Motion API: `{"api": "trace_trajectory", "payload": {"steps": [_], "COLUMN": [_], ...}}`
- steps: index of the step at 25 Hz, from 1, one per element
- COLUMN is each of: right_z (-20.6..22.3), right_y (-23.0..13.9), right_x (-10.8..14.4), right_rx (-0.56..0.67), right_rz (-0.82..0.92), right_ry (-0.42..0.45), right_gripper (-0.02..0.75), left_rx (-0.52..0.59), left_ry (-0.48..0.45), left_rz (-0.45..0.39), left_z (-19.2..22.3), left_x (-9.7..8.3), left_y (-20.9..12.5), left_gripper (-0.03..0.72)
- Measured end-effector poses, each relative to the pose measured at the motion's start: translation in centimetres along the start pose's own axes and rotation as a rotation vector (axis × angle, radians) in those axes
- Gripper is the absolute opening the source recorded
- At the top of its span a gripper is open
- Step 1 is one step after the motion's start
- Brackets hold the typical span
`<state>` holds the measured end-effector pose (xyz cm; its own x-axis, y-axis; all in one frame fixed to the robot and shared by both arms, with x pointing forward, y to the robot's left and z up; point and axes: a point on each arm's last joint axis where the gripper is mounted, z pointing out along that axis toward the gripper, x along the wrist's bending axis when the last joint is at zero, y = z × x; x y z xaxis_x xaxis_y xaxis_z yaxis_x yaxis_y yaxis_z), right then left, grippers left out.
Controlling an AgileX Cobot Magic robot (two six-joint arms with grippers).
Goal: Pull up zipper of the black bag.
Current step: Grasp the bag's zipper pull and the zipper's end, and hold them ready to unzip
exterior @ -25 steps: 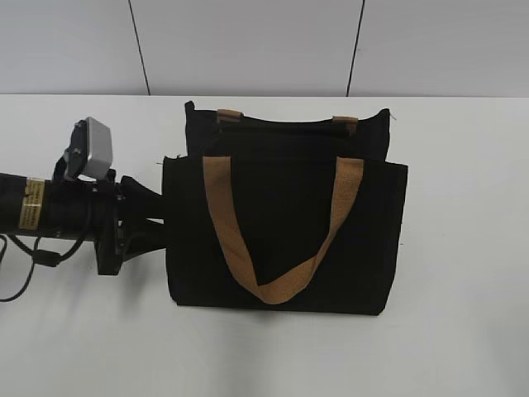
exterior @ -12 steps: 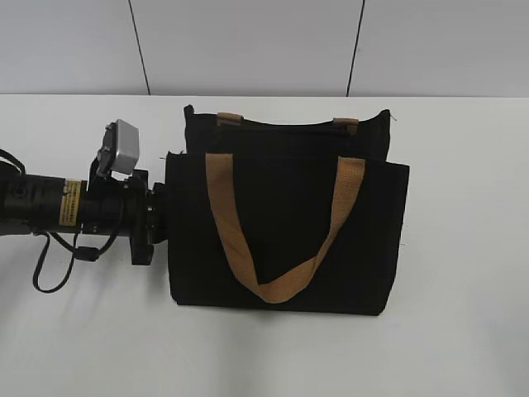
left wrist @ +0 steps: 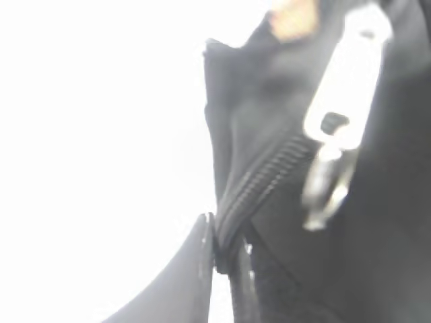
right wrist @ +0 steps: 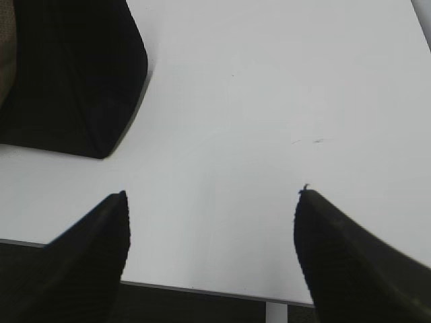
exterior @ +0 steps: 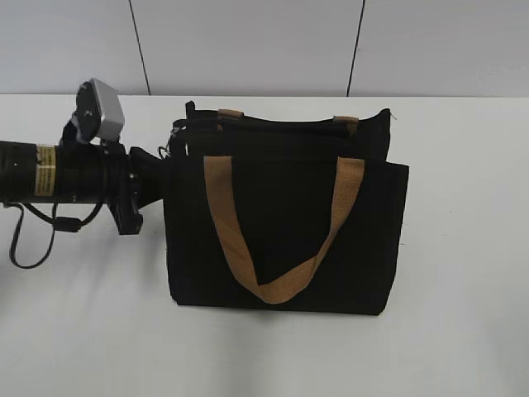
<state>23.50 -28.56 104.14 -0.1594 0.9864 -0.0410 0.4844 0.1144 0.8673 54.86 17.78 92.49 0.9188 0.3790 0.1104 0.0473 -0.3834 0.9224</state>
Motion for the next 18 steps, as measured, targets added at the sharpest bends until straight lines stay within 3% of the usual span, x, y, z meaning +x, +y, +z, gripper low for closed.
{"api": "trace_trajectory", "payload": {"steps": [6, 11, 18], "right_z": [0.0, 0.0, 0.0], "right_y": [0.0, 0.0, 0.0], "right_x": [0.0, 0.0, 0.0], "right_rx": [0.000, 0.000, 0.000], "right_rz": [0.000, 0.000, 0.000], "right_ry": [0.000, 0.000, 0.000], "right_gripper": [0.576, 0.576, 0.576], "left_rx": [0.088, 0.058, 0.033], "left_ry": [0.175, 0.272, 0.302], "left_rz": [0.059, 0.066, -0.047], "left_z": [-3.6, -5.9, -6.9], "left_x": [-0.8, -1.1, -1.5], "left_y": [2.9, 5.9, 7.2], "left_gripper": [0.023, 0.022, 0.022]}}
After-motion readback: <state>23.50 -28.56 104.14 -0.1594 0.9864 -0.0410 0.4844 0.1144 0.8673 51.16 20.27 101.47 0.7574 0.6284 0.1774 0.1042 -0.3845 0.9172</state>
